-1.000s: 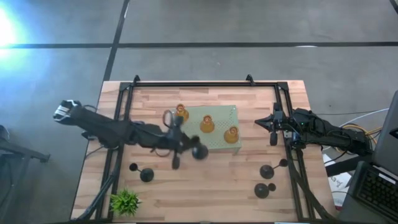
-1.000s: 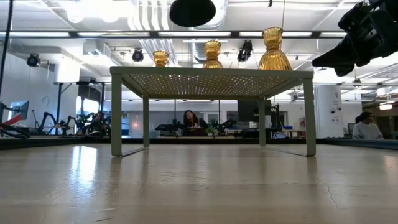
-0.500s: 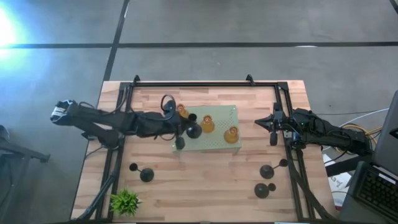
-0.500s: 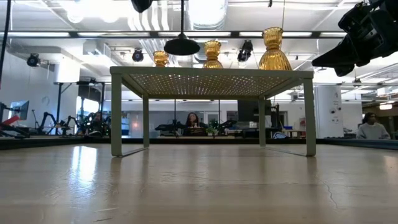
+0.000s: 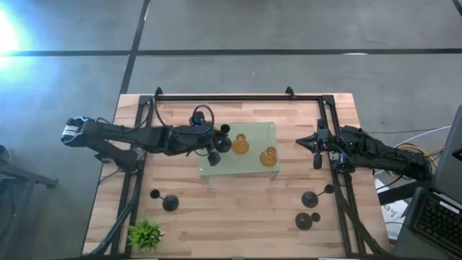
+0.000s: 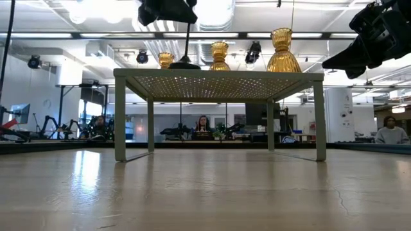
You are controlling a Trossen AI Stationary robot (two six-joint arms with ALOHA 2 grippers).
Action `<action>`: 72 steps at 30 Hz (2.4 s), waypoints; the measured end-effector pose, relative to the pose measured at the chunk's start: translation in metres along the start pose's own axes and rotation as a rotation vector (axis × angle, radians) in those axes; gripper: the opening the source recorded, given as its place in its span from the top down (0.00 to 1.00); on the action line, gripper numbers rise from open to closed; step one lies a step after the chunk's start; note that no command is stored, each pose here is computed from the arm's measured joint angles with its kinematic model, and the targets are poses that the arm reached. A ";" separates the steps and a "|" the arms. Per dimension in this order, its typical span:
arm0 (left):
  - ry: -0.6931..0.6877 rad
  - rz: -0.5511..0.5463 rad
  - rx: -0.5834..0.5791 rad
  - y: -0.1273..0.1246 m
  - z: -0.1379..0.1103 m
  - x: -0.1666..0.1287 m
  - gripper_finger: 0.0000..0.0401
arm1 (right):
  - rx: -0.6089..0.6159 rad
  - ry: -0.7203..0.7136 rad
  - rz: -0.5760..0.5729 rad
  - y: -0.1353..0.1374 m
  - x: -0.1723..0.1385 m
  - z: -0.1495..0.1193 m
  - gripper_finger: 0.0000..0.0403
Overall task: Pick & Place candle stick holders
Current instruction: Put the black candle holder on the shelf
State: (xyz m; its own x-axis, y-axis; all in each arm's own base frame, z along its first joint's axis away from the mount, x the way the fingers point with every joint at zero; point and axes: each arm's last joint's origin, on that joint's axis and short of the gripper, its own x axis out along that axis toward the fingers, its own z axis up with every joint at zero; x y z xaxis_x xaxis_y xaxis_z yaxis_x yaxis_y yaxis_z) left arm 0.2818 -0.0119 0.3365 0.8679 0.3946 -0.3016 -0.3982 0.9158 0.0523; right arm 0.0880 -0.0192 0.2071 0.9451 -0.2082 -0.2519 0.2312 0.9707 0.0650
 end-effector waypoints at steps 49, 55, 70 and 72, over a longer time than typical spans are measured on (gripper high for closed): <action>-0.015 -0.002 -0.011 0.024 -0.031 0.022 0.95 | 0.000 0.000 0.000 0.000 0.000 0.000 0.98; 0.003 0.001 -0.002 0.025 -0.033 0.023 0.84 | 0.000 0.000 0.000 0.000 0.000 0.000 0.98; -0.001 0.002 0.008 0.025 -0.033 0.022 0.77 | 0.000 0.000 0.000 0.000 0.000 0.000 0.98; -0.005 0.002 0.006 0.026 -0.032 0.020 0.75 | 0.000 0.000 0.000 0.000 0.000 0.000 0.98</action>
State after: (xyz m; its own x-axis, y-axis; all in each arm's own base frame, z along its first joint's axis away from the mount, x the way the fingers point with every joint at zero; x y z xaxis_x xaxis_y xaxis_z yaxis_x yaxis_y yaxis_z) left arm 0.2798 0.0175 0.3014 0.8688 0.3965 -0.2965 -0.3979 0.9156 0.0585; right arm 0.0880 -0.0192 0.2071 0.9451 -0.2085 -0.2516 0.2314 0.9707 0.0649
